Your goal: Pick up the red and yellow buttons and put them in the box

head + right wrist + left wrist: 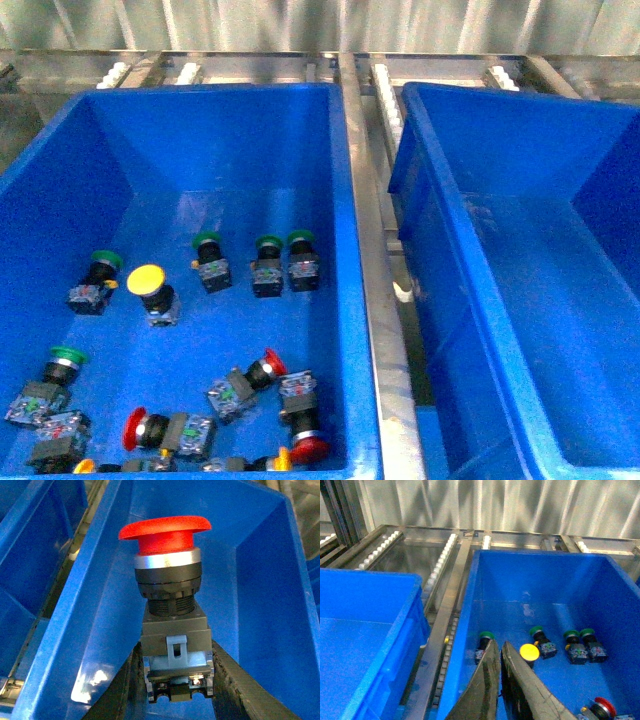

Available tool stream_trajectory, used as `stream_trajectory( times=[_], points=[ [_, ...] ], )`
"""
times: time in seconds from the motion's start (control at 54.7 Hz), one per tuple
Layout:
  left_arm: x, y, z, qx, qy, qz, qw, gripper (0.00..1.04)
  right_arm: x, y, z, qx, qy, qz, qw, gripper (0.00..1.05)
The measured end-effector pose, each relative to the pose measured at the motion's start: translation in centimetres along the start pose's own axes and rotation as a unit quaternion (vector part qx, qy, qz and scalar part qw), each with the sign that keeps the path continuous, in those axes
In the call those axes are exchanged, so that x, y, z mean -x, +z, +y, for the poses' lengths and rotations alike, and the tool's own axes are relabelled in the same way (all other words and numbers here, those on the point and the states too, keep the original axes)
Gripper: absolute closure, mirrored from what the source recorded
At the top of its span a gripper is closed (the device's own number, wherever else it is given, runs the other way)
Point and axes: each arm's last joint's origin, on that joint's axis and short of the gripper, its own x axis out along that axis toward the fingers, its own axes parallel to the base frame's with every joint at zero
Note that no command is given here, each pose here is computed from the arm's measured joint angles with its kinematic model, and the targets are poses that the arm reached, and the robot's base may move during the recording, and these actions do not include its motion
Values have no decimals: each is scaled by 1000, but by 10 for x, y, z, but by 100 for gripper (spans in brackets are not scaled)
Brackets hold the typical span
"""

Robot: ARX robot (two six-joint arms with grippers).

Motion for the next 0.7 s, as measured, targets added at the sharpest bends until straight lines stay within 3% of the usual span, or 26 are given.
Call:
stream_trajectory(
  times=[0.695],
  points=[
    [19,-5,0,0,-3,18,1000,102,7,-10,-6,-13,-2,12,1000,78]
  ],
)
